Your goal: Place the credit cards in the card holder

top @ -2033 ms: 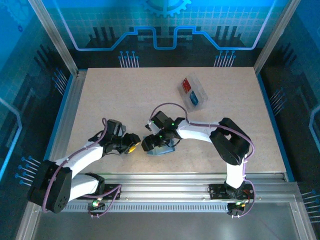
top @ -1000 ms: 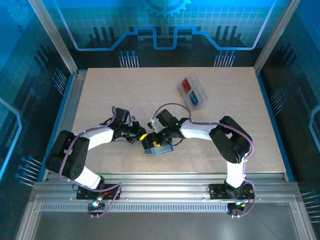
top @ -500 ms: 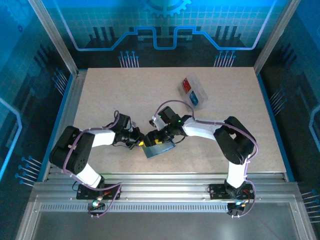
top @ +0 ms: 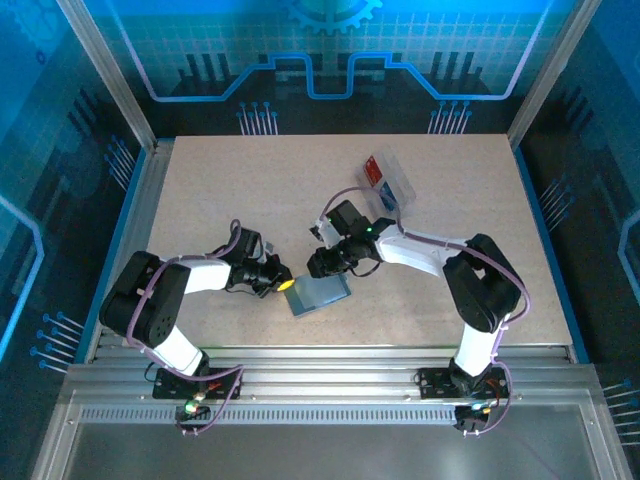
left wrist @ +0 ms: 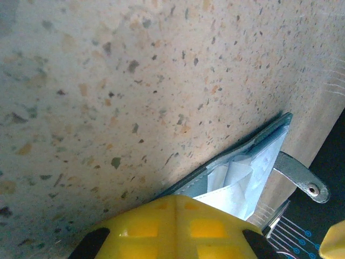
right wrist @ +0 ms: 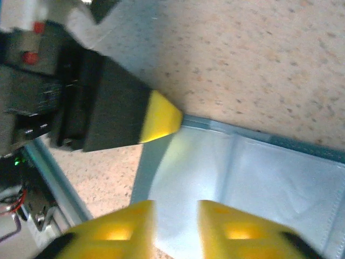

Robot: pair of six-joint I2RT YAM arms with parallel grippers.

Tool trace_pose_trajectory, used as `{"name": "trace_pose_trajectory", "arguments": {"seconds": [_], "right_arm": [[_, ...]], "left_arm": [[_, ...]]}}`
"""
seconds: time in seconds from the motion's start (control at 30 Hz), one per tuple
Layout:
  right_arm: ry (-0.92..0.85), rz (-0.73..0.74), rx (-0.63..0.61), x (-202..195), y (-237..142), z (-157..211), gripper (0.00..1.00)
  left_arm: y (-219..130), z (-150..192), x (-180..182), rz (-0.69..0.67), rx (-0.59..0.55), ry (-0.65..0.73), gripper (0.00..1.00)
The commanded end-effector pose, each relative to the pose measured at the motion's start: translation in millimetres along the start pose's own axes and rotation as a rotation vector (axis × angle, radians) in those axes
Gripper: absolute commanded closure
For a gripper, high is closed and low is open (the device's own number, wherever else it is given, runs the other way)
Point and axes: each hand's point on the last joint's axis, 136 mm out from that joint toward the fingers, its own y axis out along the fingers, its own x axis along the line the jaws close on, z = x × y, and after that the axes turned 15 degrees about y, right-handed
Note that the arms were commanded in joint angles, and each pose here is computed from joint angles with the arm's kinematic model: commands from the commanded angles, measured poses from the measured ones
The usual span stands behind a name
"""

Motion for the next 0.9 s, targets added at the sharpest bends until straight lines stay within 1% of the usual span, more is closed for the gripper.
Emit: {"name": "trace_pose_trajectory", "arguments": {"seconds": [0.0, 0.07, 0.2, 0.3, 0.37, 0.43, 0.5, 0.53, 0.6, 0.67, 0.73, 0.83, 0.87], "right_arm": [[0.046, 0.129, 0.034, -34.0, 11.9, 10.3, 0.90], [0.056, 0.164, 0.023, -43.1, 13.3, 10.9, 1.00], [0.070, 0.219, 0.019, -57.3, 17.2, 12.6, 1.00], [0.050, 0.239, 0.031, -56.8, 24.0, 15.8, 1.00], [0.036, 0.250, 0.044, -55.0, 28.9, 18.6, 0.99], [0.018, 0.247, 0.055, -51.0, 33.2, 21.4, 0.83], [0.007, 0.248, 0.060, -49.5, 36.0, 24.6, 0.73], [0.005, 0.253, 0.058, -49.8, 35.9, 25.2, 0.69], [-0.002, 0.267, 0.056, -51.3, 36.1, 26.9, 0.64], [-0.008, 0.282, 0.059, -53.2, 36.8, 29.2, 0.62], [-0.014, 0.296, 0.064, -55.2, 38.4, 31.9, 0.58], [-0.021, 0.311, 0.068, -56.9, 41.4, 34.2, 0.56], [-0.024, 0.318, 0.070, -57.3, 43.0, 35.1, 0.53]], "left_arm": [[-0.5, 8.6, 10.3, -0.045, 0.019, 0.008, 0.93], [-2.6, 7.9, 8.0, -0.043, 0.017, 0.012, 0.93], [-6.8, 5.9, 1.3, -0.035, 0.015, 0.031, 0.92], [-10.0, 4.2, -6.7, -0.013, 0.014, 0.045, 0.89], [-12.1, 3.7, -16.5, 0.024, 0.020, 0.061, 0.89], [-14.7, 2.8, -26.4, 0.060, 0.026, 0.073, 0.87], [-21.0, 1.1, -31.6, 0.057, 0.015, 0.083, 0.85], [-25.4, -0.2, -34.6, 0.052, 0.005, 0.092, 0.84], [-35.2, -2.7, -39.3, 0.036, -0.021, 0.105, 0.82], [-44.9, -4.8, -43.8, 0.019, -0.045, 0.118, 0.81], [-53.3, -6.6, -48.4, 0.008, -0.066, 0.132, 0.79], [-59.1, -4.9, -55.3, 0.010, -0.066, 0.150, 0.78], [-59.2, -3.6, -57.8, 0.011, -0.063, 0.159, 0.78]]}}
